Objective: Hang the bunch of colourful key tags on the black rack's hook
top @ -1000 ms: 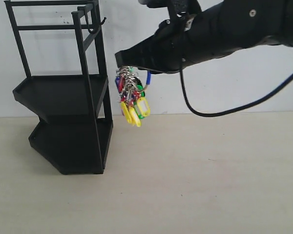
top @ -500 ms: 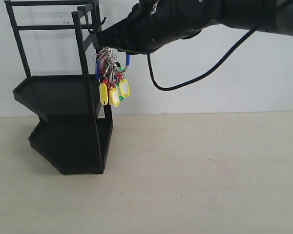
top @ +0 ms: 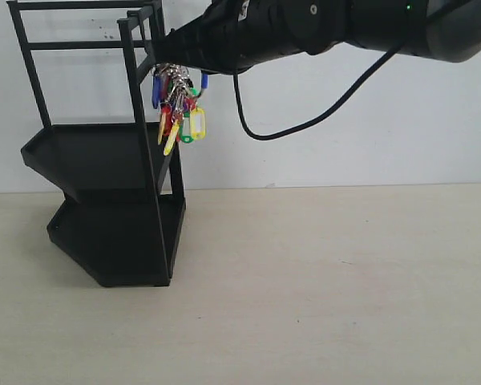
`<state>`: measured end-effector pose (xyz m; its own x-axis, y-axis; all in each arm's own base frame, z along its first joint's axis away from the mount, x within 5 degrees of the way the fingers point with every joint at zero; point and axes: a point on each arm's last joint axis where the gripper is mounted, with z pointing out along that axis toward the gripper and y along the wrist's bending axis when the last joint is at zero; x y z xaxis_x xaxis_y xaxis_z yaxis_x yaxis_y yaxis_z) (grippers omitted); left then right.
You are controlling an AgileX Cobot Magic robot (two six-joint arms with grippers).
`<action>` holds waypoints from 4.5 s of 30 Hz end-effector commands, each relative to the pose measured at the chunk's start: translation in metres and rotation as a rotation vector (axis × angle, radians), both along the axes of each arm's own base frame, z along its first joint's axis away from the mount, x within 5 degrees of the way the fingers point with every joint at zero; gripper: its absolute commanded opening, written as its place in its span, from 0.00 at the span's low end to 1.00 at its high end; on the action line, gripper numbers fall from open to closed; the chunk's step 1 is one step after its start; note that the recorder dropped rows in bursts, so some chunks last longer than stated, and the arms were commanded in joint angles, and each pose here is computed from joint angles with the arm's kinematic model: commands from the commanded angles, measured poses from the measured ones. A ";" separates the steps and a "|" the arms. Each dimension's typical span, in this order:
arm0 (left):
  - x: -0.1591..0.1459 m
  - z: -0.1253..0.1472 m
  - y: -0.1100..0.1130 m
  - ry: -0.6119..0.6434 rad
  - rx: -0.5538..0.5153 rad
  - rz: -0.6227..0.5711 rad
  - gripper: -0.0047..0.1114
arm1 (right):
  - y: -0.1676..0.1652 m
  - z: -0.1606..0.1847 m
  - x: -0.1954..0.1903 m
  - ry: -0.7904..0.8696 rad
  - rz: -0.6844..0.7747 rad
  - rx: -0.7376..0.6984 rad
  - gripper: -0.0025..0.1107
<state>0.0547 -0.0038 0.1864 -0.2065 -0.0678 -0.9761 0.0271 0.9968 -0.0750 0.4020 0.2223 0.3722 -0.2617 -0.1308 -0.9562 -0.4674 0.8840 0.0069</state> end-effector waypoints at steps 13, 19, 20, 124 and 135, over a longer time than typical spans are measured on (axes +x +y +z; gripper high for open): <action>0.000 0.001 0.000 -0.011 0.008 0.000 0.08 | 0.024 0.010 -0.011 -0.110 0.078 -0.022 0.02; 0.000 0.001 0.000 -0.011 0.008 0.000 0.08 | 0.024 0.010 -0.011 -0.106 0.077 -0.024 0.02; 0.000 0.001 0.000 -0.011 0.008 0.000 0.08 | 0.024 0.007 -0.010 -0.100 0.077 -0.025 0.02; 0.000 0.001 0.000 -0.011 0.008 0.000 0.08 | -0.083 -0.178 -0.158 0.761 -0.102 -0.172 0.02; 0.000 0.001 0.000 -0.011 0.008 0.000 0.08 | -0.082 -0.154 -0.155 0.608 -0.093 -0.081 0.02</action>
<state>0.0547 -0.0038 0.1864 -0.2065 -0.0678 -0.9761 0.0271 0.9968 -0.0750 0.2470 0.1414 0.2003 -0.8302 -0.1818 -0.5270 -0.3084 0.9373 0.1624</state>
